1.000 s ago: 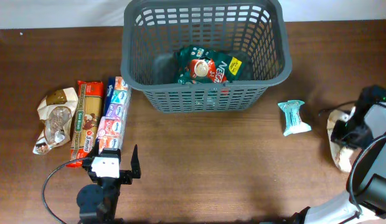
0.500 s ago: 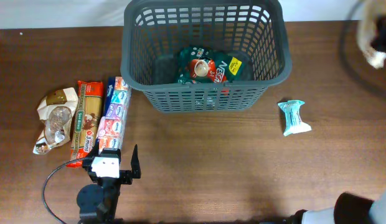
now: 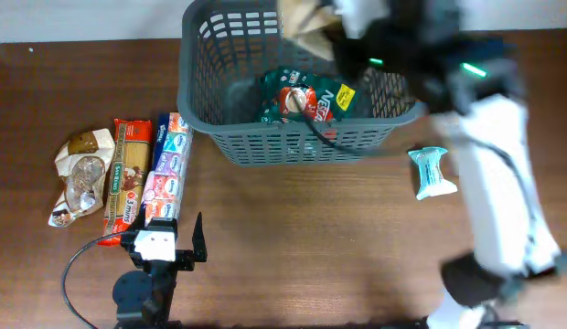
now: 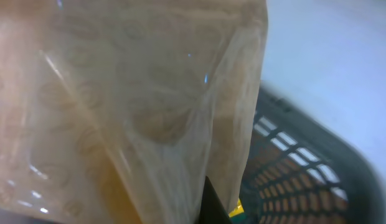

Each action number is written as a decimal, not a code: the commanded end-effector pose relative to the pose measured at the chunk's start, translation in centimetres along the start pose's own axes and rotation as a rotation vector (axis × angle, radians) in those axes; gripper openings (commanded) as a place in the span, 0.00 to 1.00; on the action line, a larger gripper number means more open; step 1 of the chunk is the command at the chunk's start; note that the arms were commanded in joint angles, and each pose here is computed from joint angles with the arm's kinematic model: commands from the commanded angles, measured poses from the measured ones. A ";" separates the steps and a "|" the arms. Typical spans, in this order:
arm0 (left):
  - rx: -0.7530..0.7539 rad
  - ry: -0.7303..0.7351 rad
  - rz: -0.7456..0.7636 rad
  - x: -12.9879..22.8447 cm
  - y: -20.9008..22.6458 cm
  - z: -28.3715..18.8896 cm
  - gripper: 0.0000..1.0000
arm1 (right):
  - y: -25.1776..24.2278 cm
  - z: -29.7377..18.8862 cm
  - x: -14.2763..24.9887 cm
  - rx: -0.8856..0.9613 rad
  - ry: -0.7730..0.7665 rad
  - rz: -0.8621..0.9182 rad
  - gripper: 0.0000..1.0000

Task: Pack container
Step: 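Lift the tan bag into the basket and open the right gripper, then grasp the mint-green wet-wipe pack with the right gripper, then drop the wet-wipe pack into the basket and withdraw right arm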

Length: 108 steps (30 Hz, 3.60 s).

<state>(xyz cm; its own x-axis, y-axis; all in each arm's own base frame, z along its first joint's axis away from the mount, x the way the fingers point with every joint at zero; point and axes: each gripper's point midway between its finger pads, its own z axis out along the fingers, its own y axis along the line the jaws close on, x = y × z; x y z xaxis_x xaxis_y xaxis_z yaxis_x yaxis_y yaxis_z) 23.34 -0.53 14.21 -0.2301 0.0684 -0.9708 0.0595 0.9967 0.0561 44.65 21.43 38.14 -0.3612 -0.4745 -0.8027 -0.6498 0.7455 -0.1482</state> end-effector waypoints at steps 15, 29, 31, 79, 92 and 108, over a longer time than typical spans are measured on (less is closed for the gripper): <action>0.011 -0.006 -0.012 0.0 -0.2 0.0 0.99 | -0.9 14.3 10.9 -0.020 0.337 0.009 0.24; 0.011 -0.006 -0.012 0.0 -0.2 0.0 0.99 | -14.7 -6.3 7.3 0.406 0.141 0.225 0.66; 0.011 -0.006 -0.012 0.0 -0.2 0.0 0.99 | -18.5 -11.2 9.2 0.509 0.098 0.330 0.67; 0.011 -0.006 -0.012 0.0 -0.2 0.0 0.99 | -12.0 2.0 42.1 0.209 0.696 0.850 0.04; 0.011 -0.006 -0.012 0.0 -0.2 0.0 0.99 | -17.1 -11.2 11.3 0.298 -0.003 0.529 0.04; 0.011 -0.006 -0.012 0.0 -0.2 0.0 0.99 | -7.3 5.8 5.1 0.218 0.095 0.075 0.04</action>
<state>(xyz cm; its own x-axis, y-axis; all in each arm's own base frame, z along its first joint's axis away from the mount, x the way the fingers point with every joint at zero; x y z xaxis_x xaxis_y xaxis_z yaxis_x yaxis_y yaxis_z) 23.34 -0.53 14.21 -0.2301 0.0684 -0.9708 0.0595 0.9967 0.0561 48.20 17.03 36.90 -0.4027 -0.3844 -0.8307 -0.5165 0.8447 -0.1405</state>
